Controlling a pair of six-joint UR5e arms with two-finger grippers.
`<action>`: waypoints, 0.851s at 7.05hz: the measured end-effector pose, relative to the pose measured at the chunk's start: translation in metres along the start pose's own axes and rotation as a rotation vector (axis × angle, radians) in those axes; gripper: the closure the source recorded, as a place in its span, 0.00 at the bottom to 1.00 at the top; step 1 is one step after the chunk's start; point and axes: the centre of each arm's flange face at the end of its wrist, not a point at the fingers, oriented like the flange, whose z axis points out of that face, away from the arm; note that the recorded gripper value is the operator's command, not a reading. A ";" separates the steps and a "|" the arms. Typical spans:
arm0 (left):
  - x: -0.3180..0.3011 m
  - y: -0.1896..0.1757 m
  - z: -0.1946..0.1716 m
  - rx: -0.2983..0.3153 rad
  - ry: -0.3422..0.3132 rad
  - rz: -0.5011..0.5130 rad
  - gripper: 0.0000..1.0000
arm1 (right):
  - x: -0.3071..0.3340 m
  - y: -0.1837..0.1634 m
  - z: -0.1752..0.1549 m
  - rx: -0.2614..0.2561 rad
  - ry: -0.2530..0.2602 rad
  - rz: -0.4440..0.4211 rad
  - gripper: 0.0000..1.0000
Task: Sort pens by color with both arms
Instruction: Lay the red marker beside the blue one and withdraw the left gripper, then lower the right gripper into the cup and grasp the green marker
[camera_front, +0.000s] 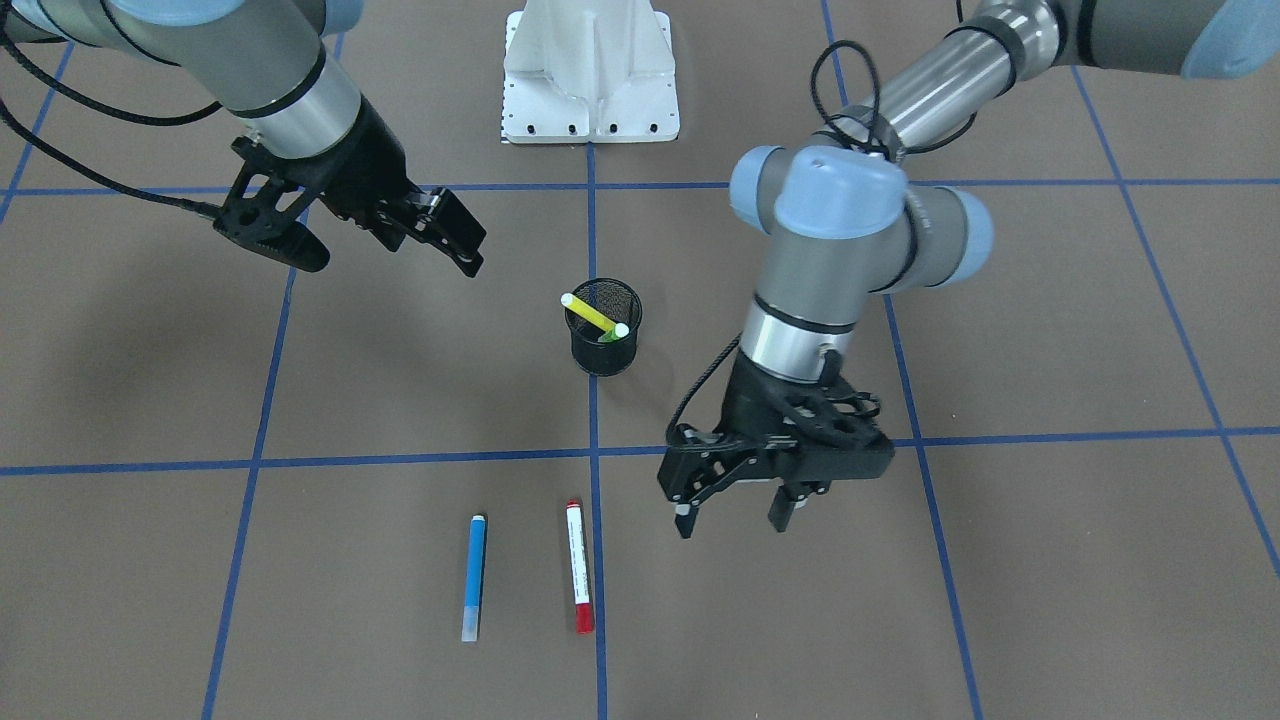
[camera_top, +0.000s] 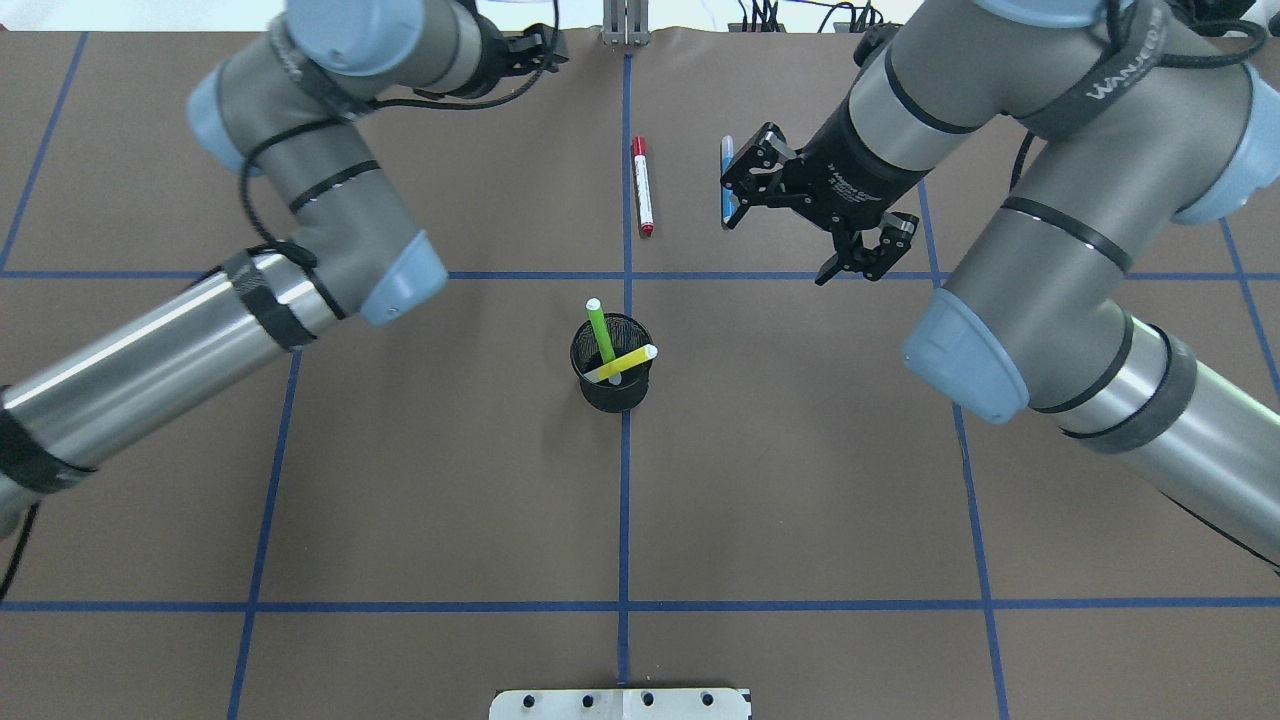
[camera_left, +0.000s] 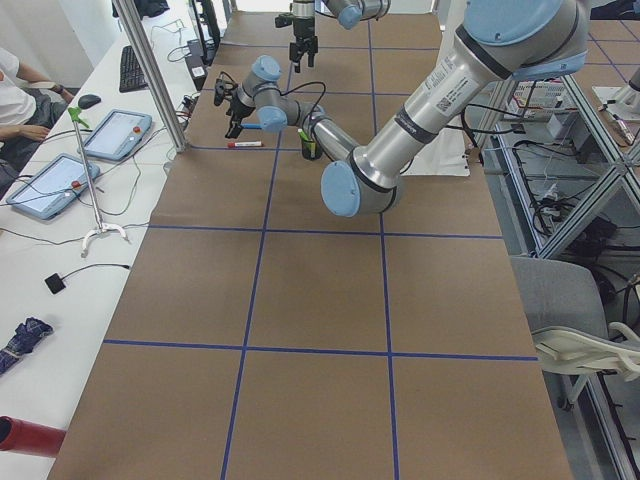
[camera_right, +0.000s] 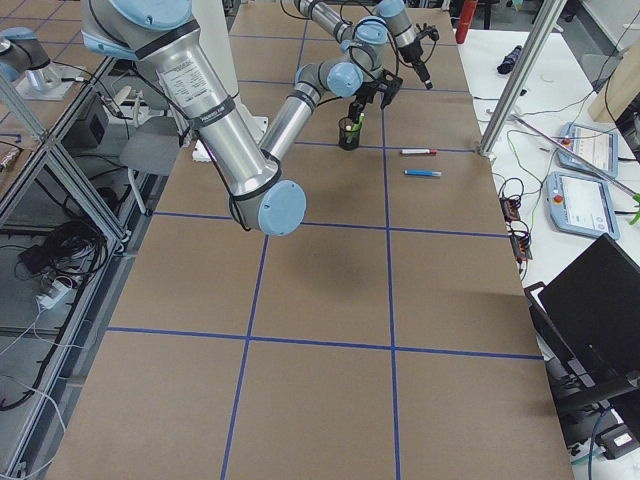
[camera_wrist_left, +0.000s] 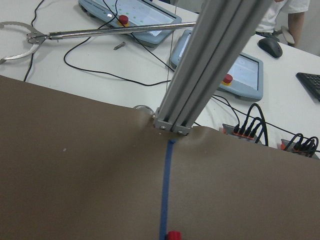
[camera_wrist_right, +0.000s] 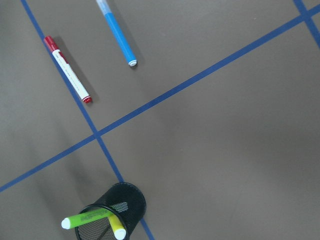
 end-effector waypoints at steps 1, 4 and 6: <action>-0.059 -0.017 -0.029 -0.041 0.001 0.043 0.00 | -0.028 0.011 0.012 0.016 0.000 -0.022 0.01; -0.207 -0.049 -0.080 -0.139 -0.034 0.182 0.00 | -0.096 0.054 0.072 0.087 0.054 -0.267 0.02; -0.242 -0.055 -0.091 -0.162 -0.040 0.201 0.00 | -0.112 0.080 0.123 0.136 0.121 -0.460 0.09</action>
